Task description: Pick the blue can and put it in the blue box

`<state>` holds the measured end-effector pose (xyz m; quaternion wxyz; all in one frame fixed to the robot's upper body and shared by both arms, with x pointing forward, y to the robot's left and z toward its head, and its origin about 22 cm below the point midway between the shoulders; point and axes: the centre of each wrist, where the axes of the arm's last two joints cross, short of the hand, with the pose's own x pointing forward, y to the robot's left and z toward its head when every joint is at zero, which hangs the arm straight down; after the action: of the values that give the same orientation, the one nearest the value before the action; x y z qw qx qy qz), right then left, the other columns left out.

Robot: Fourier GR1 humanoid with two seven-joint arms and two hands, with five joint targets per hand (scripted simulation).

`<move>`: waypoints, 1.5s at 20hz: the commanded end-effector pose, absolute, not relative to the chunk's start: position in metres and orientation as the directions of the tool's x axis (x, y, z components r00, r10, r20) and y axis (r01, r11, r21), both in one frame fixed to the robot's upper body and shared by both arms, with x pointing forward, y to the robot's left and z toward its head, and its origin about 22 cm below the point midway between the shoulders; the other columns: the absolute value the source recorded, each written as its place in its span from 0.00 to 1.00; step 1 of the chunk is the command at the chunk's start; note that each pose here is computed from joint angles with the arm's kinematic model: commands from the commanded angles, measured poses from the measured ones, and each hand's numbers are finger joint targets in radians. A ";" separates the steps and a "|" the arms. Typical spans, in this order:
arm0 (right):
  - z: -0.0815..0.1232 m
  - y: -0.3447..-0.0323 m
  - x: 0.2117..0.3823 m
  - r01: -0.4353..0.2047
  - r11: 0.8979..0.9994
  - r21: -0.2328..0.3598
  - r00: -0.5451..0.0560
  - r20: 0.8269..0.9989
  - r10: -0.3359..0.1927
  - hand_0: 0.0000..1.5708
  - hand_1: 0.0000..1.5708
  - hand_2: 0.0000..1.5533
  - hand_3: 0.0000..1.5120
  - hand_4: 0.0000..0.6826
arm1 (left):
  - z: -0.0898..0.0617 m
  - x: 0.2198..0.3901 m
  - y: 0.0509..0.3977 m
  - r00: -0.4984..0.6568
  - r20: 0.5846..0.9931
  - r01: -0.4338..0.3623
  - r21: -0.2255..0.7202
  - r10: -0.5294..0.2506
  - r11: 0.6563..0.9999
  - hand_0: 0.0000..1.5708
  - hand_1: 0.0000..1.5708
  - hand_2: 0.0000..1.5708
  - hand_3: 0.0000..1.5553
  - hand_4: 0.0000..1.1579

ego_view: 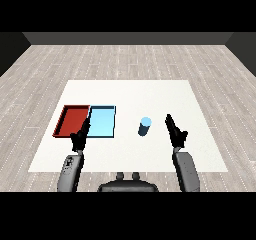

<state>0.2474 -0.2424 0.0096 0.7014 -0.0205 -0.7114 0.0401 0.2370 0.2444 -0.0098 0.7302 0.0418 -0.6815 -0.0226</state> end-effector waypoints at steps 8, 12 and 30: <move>0.036 -0.245 0.272 -0.099 0.993 0.064 -0.293 0.952 -0.091 0.00 0.00 0.00 0.00 0.00 | 0.032 0.251 0.234 -0.371 0.927 0.005 -0.053 0.051 0.999 0.00 0.00 0.00 0.00 0.00; 0.023 -0.254 0.274 -0.137 0.986 0.100 -0.324 0.936 -0.140 0.00 0.00 0.00 0.00 0.00 | 0.022 0.248 0.234 -0.424 0.901 0.053 -0.078 0.093 0.996 0.00 0.00 0.00 0.00 0.00; -0.014 -0.259 0.276 -0.128 0.981 0.146 -0.249 0.952 -0.175 0.00 0.00 0.00 0.00 0.00 | 0.005 0.266 0.251 -0.430 0.897 0.043 -0.093 0.102 0.995 0.00 0.00 0.00 0.00 0.00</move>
<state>0.2786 -0.2681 0.0017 0.5991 0.0828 -0.7963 -0.0108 0.2484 0.2440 0.0036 0.5343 -0.0405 -0.8438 0.0289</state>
